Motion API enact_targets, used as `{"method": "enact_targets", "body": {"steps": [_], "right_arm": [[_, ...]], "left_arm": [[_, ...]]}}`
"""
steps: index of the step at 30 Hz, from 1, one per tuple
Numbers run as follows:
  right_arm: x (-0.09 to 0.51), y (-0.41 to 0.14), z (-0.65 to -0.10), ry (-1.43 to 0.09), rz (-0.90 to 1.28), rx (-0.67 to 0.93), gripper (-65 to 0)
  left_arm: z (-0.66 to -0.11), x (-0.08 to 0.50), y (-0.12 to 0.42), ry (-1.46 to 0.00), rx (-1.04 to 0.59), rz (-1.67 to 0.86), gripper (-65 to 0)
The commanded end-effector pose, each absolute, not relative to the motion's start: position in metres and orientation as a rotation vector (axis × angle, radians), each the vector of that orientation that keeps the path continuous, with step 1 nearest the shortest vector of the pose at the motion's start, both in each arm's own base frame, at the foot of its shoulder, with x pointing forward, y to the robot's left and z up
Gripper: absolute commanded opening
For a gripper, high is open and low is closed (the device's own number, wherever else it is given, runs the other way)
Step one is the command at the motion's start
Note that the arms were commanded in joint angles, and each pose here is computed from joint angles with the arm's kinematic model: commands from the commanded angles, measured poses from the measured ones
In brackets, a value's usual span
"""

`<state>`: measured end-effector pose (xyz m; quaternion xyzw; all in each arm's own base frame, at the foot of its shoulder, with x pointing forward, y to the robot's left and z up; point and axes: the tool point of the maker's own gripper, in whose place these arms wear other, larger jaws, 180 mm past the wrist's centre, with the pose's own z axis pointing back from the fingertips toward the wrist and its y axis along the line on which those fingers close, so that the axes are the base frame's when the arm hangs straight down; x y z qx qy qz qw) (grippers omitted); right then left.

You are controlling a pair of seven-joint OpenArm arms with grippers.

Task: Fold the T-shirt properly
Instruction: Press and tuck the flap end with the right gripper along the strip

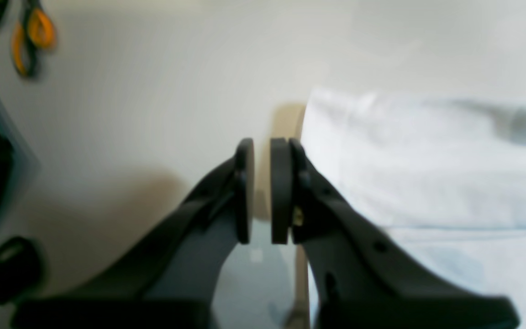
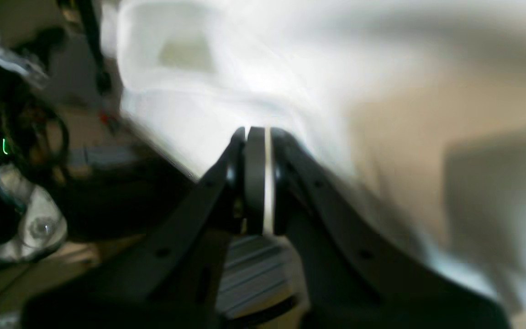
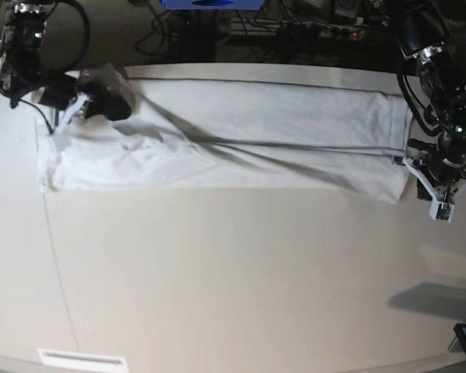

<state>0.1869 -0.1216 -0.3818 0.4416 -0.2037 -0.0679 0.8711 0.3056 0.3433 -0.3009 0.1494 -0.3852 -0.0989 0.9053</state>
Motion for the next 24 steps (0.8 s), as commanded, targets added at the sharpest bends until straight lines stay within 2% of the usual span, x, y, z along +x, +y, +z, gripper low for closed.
{"method": "enact_targets", "body": {"steps": [1,6,10,11,14,16,24], "right_arm": [[0.204,-0.121,-0.354,-0.525,-0.083,0.94,-63.4],[0.21,-0.101,-0.309,-0.645,0.053,0.939,-63.4],[0.212,-0.097,-0.295,-0.685,0.094,0.935,-63.4],[0.213,-0.097,-0.295,-0.688,0.094,0.934,-63.4],[0.217,-0.097,-0.292,-0.701,0.1,0.934,-63.4],[0.219,-0.097,-0.291,-0.707,0.104,0.934,-63.4],[0.224,-0.098,-0.287,-0.72,0.122,0.927,-63.4]], "left_arm": [[-0.28,0.314,0.346,-0.857,0.336,-0.211,-59.1],[-0.273,0.328,0.337,-0.905,0.307,-0.178,-58.6],[-0.276,0.331,0.33,-0.914,0.282,-0.164,-58.4],[-0.275,0.335,0.327,-0.924,0.274,-0.16,-57.1],[-0.288,0.336,0.328,-0.897,0.243,-0.134,-45.0],[-0.292,0.335,0.327,-0.888,0.238,-0.133,-39.8],[-0.295,0.307,0.313,-0.868,0.264,-0.195,-39.6]]}}
